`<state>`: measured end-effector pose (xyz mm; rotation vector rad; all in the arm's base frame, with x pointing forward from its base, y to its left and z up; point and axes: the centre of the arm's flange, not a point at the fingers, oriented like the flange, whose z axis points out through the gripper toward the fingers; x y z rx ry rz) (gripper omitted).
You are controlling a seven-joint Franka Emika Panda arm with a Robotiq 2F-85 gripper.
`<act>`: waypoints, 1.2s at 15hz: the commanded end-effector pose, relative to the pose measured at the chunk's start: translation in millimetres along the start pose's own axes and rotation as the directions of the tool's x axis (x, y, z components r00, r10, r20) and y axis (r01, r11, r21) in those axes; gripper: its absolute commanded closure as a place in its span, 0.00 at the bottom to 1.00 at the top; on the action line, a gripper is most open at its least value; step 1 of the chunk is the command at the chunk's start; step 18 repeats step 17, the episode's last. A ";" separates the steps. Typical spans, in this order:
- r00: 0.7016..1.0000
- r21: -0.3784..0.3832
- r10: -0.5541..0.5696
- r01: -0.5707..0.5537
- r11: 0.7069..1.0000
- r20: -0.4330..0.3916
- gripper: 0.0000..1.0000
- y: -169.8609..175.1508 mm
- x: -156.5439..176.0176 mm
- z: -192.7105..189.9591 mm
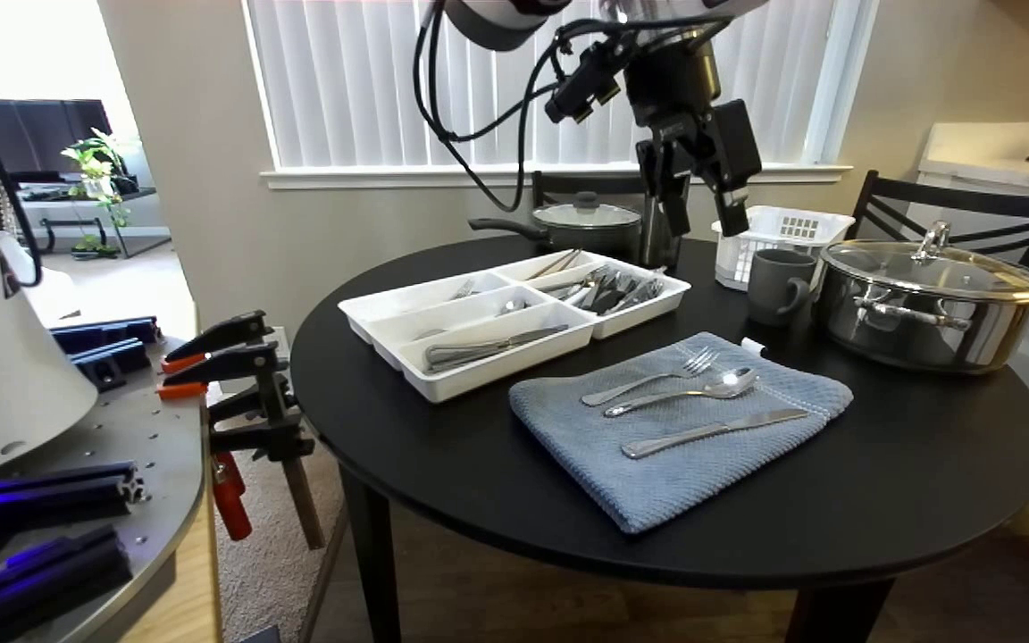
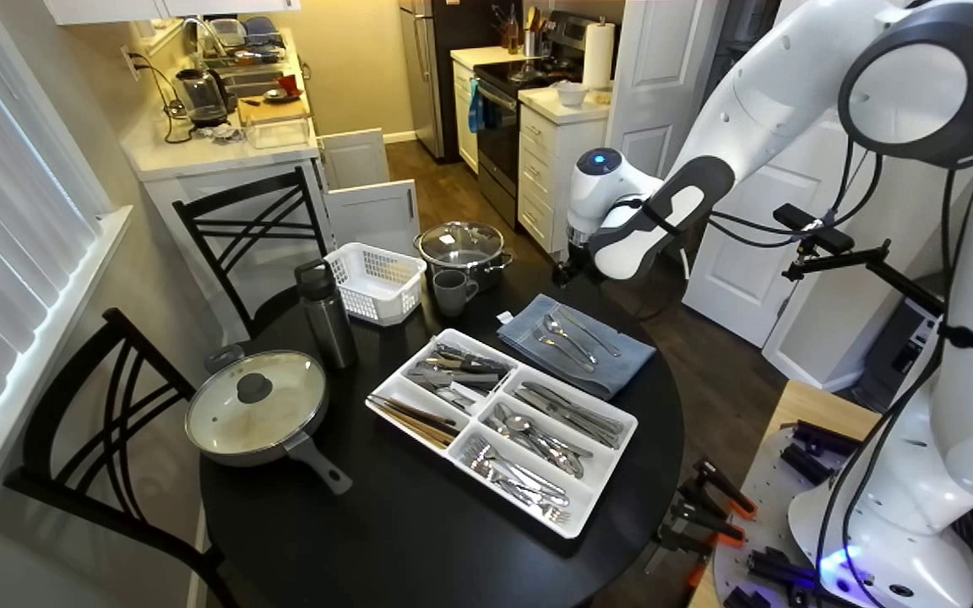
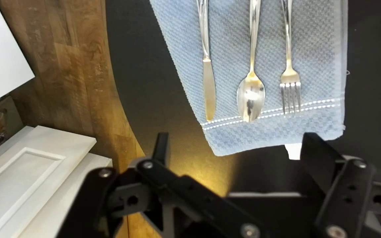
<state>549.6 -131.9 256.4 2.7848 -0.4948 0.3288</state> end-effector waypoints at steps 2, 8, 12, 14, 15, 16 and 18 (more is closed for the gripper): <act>0.994 0.051 0.069 -0.065 0.997 -0.083 0.00 10.9 -29.4 -26.0; 0.997 0.047 0.053 -0.050 0.998 -0.061 0.00 11.5 -14.3 -18.3; 0.997 0.047 0.052 -0.049 0.998 -0.061 0.00 11.1 -14.3 -18.4; 0.997 0.047 0.052 -0.049 0.998 -0.061 0.00 11.1 -14.3 -18.4; 0.997 0.047 0.052 -0.049 0.998 -0.061 0.00 11.1 -14.3 -18.4; 0.997 0.047 0.052 -0.049 0.998 -0.061 0.00 11.1 -14.3 -18.4; 0.997 0.047 0.052 -0.049 0.998 -0.061 0.00 11.1 -14.3 -18.4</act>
